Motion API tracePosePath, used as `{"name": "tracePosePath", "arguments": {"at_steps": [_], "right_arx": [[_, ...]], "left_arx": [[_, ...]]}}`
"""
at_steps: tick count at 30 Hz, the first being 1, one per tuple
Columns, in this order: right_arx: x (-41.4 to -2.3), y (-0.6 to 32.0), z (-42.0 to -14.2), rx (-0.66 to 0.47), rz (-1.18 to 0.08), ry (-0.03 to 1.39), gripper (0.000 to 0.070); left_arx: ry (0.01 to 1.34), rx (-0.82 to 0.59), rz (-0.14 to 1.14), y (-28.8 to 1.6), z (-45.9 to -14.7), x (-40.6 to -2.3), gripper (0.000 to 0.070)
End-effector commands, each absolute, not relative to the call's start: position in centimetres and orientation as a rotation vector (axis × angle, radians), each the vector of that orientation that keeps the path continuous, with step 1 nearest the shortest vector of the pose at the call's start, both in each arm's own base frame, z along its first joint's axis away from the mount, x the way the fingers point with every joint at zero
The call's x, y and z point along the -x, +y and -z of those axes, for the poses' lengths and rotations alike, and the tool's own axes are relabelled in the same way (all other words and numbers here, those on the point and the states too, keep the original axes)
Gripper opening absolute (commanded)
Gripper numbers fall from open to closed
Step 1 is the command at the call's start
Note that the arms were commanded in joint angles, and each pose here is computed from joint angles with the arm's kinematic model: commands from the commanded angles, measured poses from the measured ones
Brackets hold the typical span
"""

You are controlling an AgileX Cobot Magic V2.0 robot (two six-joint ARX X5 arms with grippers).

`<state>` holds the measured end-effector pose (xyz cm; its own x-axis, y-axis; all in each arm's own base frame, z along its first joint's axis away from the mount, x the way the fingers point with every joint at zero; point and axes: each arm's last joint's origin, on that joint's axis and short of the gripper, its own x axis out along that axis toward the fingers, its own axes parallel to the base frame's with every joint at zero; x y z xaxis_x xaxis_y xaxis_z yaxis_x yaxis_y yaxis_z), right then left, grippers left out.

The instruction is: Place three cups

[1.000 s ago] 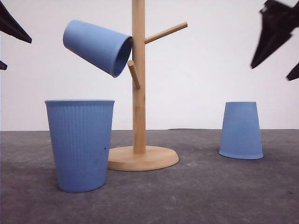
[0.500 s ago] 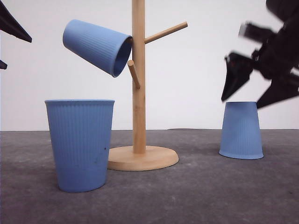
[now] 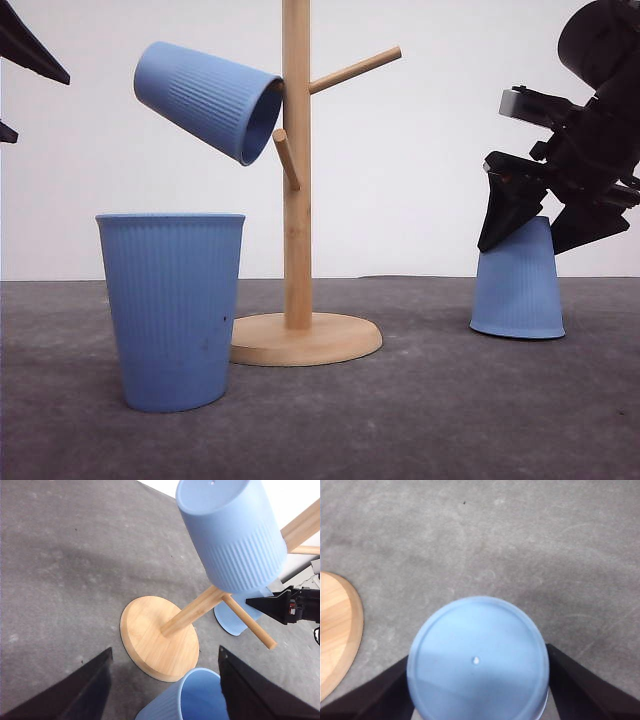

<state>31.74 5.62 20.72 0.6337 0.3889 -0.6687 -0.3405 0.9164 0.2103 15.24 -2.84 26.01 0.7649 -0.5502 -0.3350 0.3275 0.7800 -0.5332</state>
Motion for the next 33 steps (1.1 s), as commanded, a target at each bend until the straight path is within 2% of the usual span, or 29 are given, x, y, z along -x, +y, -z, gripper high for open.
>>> {"name": "tracePosePath", "arguments": {"at_steps": [1, 6, 12, 18, 21, 24, 29, 33], "right_arx": [[-31.7, 5.8, -21.1, -0.086, -0.452, 0.791, 0.0359], [-29.8, 5.3, -23.6, -0.105, -0.484, 0.778, 0.0359], [-26.5, 3.6, -27.4, -0.126, -0.524, 0.679, 0.0360], [-21.5, 1.6, -27.9, -0.191, -0.543, 0.579, 0.0359], [-19.5, 0.5, -27.6, -0.306, -0.531, 0.558, 0.0359], [-18.3, -0.4, -28.0, -0.472, -0.519, 0.547, 0.0359], [-18.8, -1.1, -29.7, -0.761, -0.605, 0.490, 0.0360], [-20.0, -0.9, -31.0, -0.854, -0.708, 0.426, 0.0360]], "left_arx": [[0.488, 0.468, 0.498, -2.8, -26.3, -15.4, 0.0383], [0.489, 0.472, 0.498, -2.9, -26.3, -15.4, 0.0383], [0.493, 0.489, 0.494, -2.9, -26.3, -15.4, 0.0383], [0.491, 0.488, 0.494, -2.8, -26.4, -15.4, 0.0383], [0.481, 0.487, 0.497, -2.9, -26.4, -15.4, 0.0383], [0.470, 0.485, 0.499, -2.9, -26.5, -15.4, 0.0383], [0.463, 0.484, 0.501, -2.9, -26.6, -15.5, 0.0383], [0.463, 0.484, 0.501, -2.9, -26.6, -15.5, 0.0383]]}}
